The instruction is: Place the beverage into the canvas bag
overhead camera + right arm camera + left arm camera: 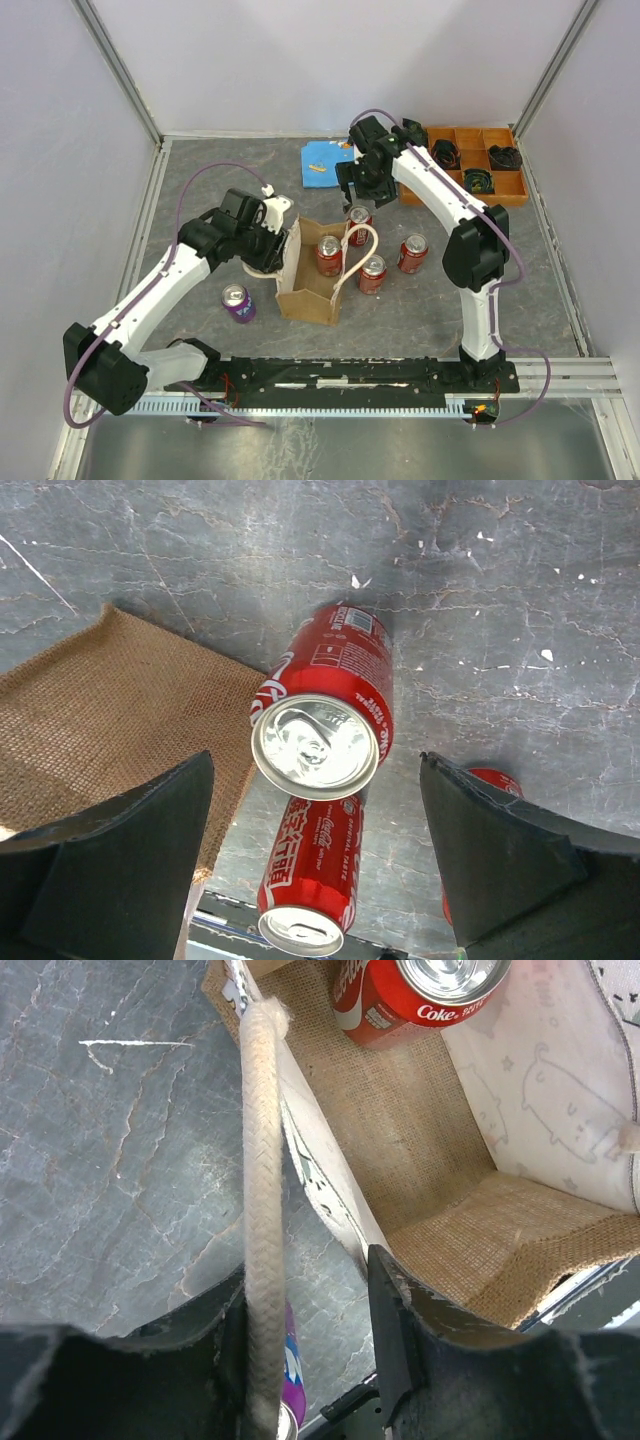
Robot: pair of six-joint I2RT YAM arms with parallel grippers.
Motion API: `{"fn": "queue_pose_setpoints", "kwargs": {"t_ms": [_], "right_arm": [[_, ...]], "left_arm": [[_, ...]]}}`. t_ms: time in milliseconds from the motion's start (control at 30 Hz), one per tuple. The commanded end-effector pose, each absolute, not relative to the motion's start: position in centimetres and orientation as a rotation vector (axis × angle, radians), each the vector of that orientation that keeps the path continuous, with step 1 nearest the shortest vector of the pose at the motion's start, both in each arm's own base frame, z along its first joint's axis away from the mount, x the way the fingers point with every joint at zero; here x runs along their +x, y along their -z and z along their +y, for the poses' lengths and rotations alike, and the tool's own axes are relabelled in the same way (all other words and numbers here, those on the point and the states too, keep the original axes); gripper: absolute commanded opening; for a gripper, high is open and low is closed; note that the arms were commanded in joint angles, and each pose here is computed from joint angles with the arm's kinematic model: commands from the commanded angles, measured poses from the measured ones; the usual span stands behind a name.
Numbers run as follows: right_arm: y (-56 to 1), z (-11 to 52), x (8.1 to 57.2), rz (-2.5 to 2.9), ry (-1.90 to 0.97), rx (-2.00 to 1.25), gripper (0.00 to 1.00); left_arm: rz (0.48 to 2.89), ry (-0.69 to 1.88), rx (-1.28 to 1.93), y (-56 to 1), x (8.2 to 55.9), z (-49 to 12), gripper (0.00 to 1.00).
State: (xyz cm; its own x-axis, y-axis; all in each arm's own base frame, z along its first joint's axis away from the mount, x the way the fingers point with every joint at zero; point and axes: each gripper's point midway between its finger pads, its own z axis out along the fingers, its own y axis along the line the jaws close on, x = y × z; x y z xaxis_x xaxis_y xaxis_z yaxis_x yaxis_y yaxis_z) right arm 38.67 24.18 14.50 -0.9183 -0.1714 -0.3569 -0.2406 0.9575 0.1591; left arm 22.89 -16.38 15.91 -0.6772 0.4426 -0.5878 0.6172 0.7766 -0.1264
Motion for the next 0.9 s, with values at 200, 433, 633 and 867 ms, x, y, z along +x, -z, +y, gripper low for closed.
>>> {"fn": "queue_pose_setpoints", "kwargs": {"t_ms": [200, 433, 633, 867], "right_arm": [[-13.2, 24.6, 38.4, 2.798, -0.158, -0.328, 0.93], [-11.5, 24.2, 37.9, 2.838, -0.079, -0.341, 0.86], [-11.6, 23.9, 38.0, 2.834, -0.052, -0.319, 0.58], [-14.5, 23.8, 38.8, 2.763, -0.054, -0.293, 0.11]], "left_arm": [[2.424, 0.491, 0.780, -17.0, 21.8, -16.0, 0.46], [2.437, 0.499, 0.764, -16.8, 21.9, -16.0, 0.46], [2.446, 0.504, 0.739, -16.6, 22.2, -16.0, 0.47], [2.462, 0.514, 0.676, -16.4, 22.7, -15.7, 0.47]]}}
